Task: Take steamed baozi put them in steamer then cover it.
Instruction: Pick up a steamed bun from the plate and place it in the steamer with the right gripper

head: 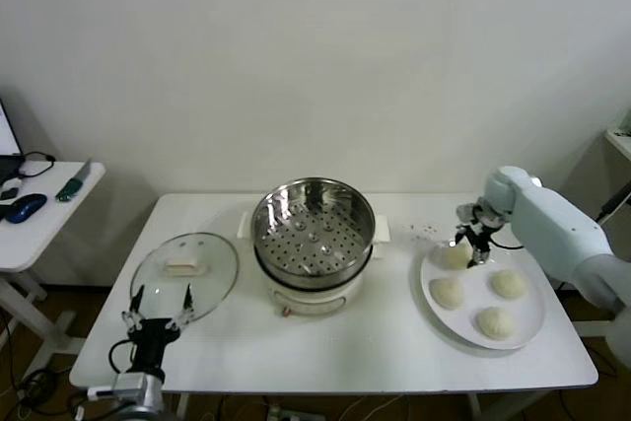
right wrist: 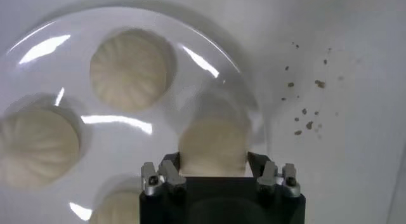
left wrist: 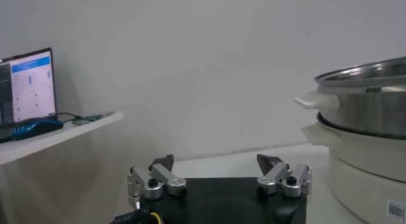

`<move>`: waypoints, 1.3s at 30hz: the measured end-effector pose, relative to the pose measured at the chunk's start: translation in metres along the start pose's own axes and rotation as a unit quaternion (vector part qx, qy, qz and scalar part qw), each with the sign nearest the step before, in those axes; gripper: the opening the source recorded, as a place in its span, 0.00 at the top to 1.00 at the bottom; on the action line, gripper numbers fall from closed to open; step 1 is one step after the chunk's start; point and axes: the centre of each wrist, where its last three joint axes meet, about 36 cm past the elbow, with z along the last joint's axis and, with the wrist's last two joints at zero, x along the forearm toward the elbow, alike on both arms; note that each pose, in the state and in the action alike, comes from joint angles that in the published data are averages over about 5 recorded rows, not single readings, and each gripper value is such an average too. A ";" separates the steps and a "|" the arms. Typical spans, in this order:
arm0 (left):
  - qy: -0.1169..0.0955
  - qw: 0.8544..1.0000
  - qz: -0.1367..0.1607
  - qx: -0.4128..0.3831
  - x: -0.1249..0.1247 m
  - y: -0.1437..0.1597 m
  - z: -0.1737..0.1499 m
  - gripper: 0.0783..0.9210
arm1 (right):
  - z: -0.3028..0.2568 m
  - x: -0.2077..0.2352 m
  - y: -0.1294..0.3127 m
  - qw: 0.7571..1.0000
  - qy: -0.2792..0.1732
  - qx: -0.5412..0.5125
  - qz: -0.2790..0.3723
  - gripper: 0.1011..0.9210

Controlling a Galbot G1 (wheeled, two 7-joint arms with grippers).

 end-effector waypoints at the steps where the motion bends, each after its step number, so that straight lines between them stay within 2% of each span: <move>1: 0.000 1.000 0.000 0.000 0.000 0.000 0.000 0.12 | -0.004 0.008 -0.005 1.000 0.001 0.012 0.003 0.28; 11: 0.005 1.000 0.005 -0.002 0.005 0.000 0.000 0.12 | -0.063 0.115 -0.063 0.983 0.019 0.175 0.055 0.26; 16: 0.006 1.000 0.006 -0.004 0.006 0.000 0.000 0.12 | -0.113 0.168 -0.090 0.958 0.031 0.271 0.084 0.26; 20: 0.007 1.000 0.008 -0.004 0.006 -0.001 0.001 0.12 | -0.160 0.195 -0.104 0.933 0.037 0.346 0.098 0.26; 29: 0.013 1.000 0.012 -0.005 0.011 -0.001 0.002 0.12 | -0.259 0.208 -0.121 0.879 0.033 0.465 0.101 0.25; 39: 0.011 1.000 0.016 -0.008 0.015 0.006 -0.001 0.12 | -0.344 0.174 -0.120 0.828 0.024 0.554 0.086 0.24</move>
